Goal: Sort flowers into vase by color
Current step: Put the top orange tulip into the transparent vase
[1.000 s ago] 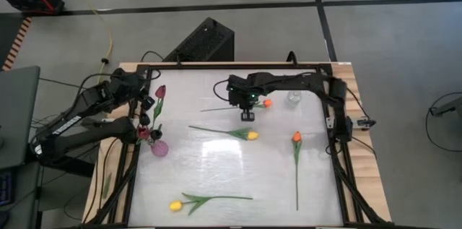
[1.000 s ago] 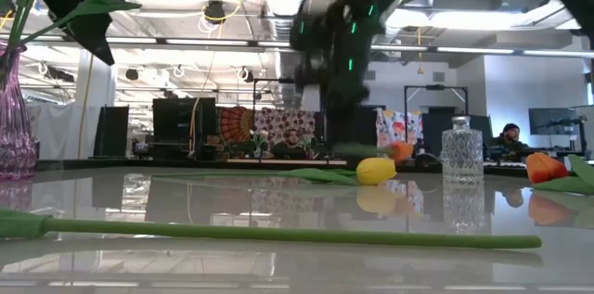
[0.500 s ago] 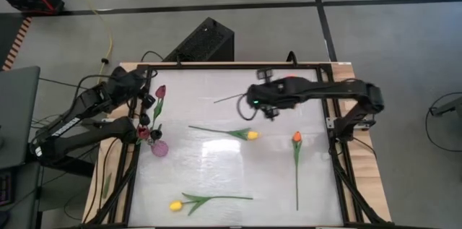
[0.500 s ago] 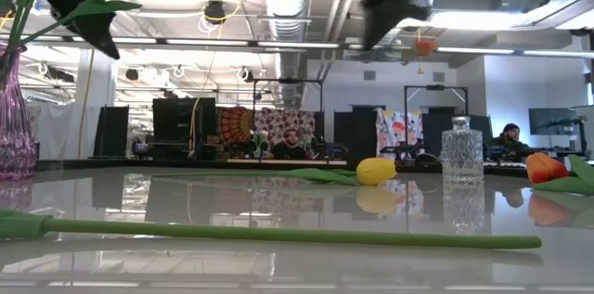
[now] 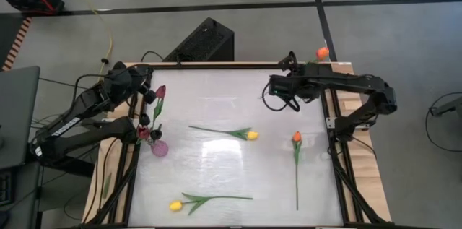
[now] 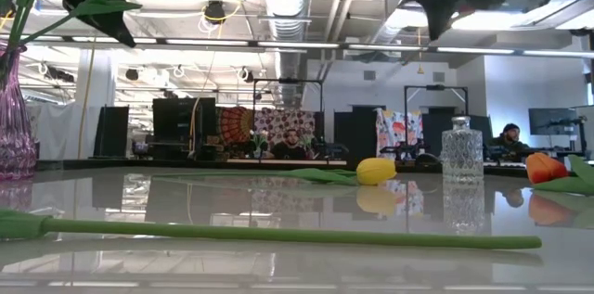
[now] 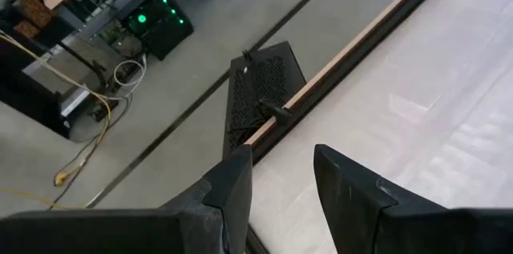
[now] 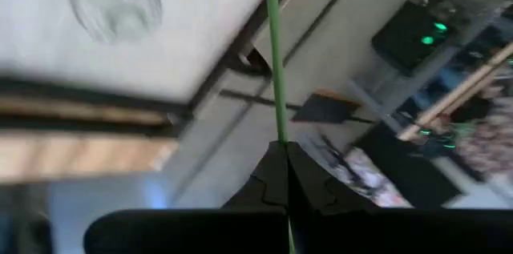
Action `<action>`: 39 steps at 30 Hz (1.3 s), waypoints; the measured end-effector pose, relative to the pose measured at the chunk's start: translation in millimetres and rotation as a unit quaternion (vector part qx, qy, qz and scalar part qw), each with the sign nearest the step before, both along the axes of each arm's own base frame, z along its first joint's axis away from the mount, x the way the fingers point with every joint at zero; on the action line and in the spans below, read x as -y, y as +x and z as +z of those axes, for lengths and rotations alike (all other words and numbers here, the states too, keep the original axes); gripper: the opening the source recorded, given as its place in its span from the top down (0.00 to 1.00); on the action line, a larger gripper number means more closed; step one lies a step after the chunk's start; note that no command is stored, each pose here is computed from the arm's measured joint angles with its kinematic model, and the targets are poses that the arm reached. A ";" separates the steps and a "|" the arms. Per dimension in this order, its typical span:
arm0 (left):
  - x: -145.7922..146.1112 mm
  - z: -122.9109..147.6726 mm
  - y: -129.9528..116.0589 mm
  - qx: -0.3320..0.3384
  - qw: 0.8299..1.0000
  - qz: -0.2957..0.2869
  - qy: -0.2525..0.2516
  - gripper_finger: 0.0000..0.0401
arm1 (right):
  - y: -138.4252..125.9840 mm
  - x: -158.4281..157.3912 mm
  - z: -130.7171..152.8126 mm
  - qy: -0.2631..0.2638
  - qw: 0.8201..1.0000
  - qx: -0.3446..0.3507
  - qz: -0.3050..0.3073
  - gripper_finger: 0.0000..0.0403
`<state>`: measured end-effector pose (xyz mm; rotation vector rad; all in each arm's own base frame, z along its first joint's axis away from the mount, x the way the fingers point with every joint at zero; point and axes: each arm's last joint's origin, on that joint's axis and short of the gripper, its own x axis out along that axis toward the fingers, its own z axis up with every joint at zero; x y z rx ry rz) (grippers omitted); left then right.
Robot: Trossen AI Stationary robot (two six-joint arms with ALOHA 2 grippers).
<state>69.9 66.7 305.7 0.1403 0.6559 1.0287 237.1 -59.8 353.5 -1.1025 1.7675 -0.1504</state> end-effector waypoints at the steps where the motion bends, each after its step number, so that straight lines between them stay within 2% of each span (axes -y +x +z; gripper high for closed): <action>1: 0.0 -0.1 0.0 0.000 1.000 0.000 0.000 0.69 | -0.6 2.9 0.1 -0.012 1.000 -0.021 0.010 0.96; 5: 0.1 -0.3 -0.2 -0.005 1.000 -0.001 0.000 0.69 | -7.4 15.8 5.3 -0.096 0.985 -0.133 0.049 0.96; 8: 0.1 -0.5 -0.4 -0.011 1.000 0.000 0.002 0.69 | -15.2 28.2 9.9 -0.117 0.974 -0.187 0.049 0.96; 11: 0.0 -0.5 -0.5 -0.011 1.000 0.002 0.003 0.69 | -22.5 37.7 11.2 -0.112 0.971 -0.207 0.039 0.96; 15: -0.3 -0.2 -0.9 -0.014 1.000 0.009 0.007 0.69 | -27.2 38.5 14.8 -0.114 0.961 -0.245 0.059 0.96; 23: -0.7 0.2 -1.4 -0.011 1.000 0.023 0.011 0.69 | -28.7 34.2 14.5 -0.065 0.969 -0.223 0.083 0.96; 29: -0.7 0.3 -1.3 0.001 1.000 0.028 0.007 0.69 | -29.2 35.5 14.4 -0.054 0.959 -0.257 0.109 0.96; 33: -0.8 0.4 -1.5 0.001 0.999 0.032 0.008 0.69 | -28.1 40.9 12.9 -0.046 0.942 -0.305 0.134 0.96; 39: -0.9 0.5 -1.7 0.005 0.999 0.038 0.008 0.69 | -23.6 33.7 13.3 -0.063 0.938 -0.309 0.148 0.96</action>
